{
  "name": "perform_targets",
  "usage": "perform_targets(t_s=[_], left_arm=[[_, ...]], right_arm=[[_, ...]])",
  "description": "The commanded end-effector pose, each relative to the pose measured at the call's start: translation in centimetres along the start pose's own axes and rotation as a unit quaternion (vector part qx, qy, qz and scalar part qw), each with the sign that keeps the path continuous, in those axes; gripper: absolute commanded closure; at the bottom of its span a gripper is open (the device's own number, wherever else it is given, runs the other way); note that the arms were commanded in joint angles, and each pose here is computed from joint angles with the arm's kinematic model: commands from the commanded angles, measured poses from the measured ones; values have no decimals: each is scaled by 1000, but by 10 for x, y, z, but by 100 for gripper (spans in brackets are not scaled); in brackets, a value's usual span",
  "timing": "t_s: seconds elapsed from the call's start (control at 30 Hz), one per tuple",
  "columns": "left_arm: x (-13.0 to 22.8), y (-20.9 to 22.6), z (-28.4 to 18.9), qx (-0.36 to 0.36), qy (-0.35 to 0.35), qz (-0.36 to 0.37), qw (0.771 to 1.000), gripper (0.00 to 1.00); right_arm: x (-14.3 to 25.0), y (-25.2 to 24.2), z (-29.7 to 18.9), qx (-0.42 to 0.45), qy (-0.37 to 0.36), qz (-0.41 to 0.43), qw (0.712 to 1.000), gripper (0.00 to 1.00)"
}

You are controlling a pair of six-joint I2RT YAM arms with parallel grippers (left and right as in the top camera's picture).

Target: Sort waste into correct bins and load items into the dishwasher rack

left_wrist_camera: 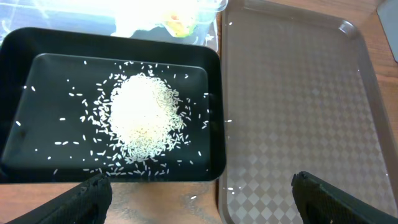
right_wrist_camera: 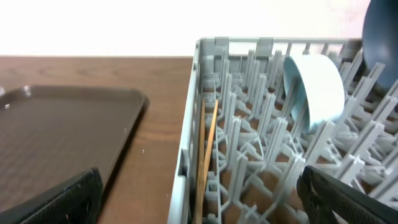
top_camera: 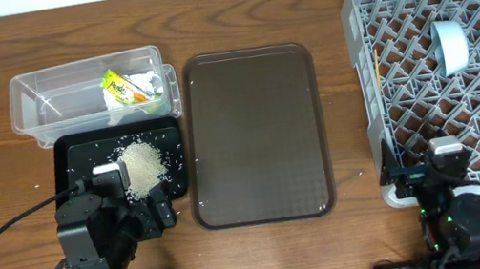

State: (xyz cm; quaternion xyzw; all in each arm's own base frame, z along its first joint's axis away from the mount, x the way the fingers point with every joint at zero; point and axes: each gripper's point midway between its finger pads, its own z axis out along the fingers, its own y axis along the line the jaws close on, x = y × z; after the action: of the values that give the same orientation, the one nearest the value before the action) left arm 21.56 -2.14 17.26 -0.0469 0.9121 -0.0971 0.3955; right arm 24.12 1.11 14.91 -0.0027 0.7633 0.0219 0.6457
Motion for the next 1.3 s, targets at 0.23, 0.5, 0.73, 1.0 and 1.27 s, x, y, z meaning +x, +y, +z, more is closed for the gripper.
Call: perform_targets(t_s=[0.23,0.5,0.73,1.0,1.27], left_arm=[[0,0,0,1,-2,6,1000,5],[0,0,0,1,-2,6,1000,5],[0,0,0,1,-2,6,1000,4],[0,0,0,1,-2,6,1000,5],[0,0,0,1,-2,6,1000,5]], right_arm=[[-43,-5,-2,1,-118,-8,993,1],[-8,-8,3,5,-45,-10,999,1],[-8,-8,4,6,-46,-10,999,1],[-8,-8,4,6,-46,-10,999,1],[-8,-8,4,6,-46,-10,999,1]])
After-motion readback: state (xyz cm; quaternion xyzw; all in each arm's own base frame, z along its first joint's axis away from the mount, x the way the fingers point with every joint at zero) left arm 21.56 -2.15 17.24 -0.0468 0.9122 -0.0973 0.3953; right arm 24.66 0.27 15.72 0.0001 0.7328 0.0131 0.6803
